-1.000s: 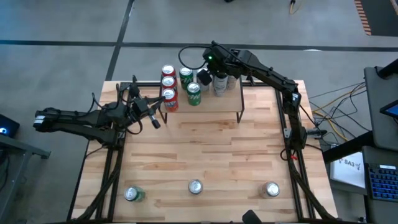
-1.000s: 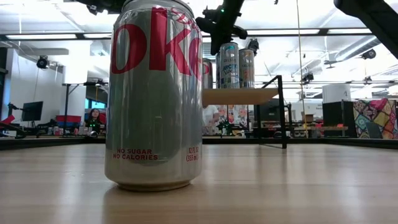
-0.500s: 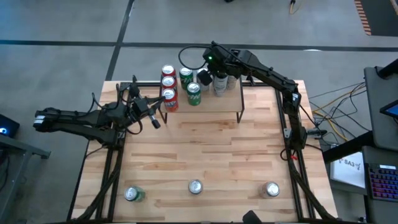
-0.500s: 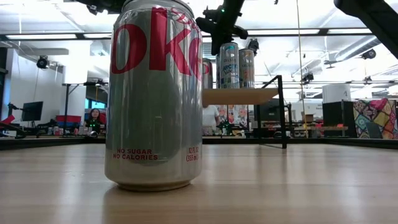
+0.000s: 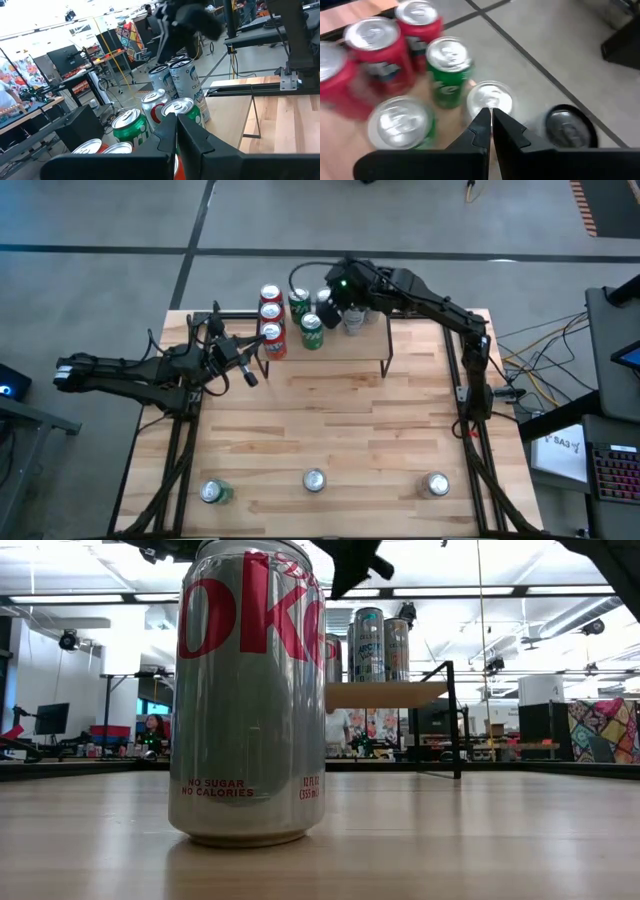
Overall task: Place canned beverage on shelf
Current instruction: Adjust the soda cans on the shelf
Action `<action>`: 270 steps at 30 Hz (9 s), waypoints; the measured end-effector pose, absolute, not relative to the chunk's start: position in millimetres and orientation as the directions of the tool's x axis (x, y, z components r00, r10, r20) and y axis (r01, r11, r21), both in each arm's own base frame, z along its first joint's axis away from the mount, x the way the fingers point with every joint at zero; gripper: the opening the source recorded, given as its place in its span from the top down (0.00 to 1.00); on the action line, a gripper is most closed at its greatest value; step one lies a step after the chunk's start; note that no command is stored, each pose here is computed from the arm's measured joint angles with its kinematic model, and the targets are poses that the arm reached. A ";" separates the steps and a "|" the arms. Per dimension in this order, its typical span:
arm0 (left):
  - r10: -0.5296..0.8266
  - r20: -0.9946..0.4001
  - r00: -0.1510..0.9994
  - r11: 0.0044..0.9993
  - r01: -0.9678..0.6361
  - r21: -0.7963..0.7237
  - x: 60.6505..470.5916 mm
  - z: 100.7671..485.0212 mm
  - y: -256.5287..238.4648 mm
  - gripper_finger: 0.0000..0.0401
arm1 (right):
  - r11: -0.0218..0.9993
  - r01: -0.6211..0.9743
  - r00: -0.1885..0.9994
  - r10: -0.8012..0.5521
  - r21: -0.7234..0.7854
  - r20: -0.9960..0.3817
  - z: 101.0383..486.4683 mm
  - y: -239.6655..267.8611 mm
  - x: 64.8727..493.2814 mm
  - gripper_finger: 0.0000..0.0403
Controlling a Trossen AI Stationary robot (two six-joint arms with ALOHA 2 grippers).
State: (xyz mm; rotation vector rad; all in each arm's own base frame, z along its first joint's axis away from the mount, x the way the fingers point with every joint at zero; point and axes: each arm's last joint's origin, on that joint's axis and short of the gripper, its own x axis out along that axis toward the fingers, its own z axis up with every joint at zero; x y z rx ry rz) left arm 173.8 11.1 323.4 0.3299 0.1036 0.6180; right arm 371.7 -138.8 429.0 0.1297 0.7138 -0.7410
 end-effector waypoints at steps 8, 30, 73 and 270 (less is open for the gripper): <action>0.584 0.003 0.812 0.765 -0.551 0.334 173.8 323.4 11.1 1.00 | 0.885 0.466 0.612 -0.335 -0.015 -0.716 426.1 -105.0 376.8 0.98; 0.431 0.065 0.900 0.846 -0.428 0.317 154.2 319.7 7.5 1.00 | 0.953 0.299 0.592 -0.215 -0.036 -0.777 365.7 -43.2 401.6 0.98; 0.426 0.115 0.897 0.856 -0.441 0.270 134.7 315.4 8.1 1.00 | 0.791 0.552 0.532 -0.577 -0.264 -0.619 310.4 -75.1 386.2 0.98; 0.427 0.104 0.898 0.850 -0.437 0.295 137.6 313.9 8.0 1.00 | 0.845 0.502 0.682 -0.519 -0.187 -0.515 314.0 -64.5 409.8 0.98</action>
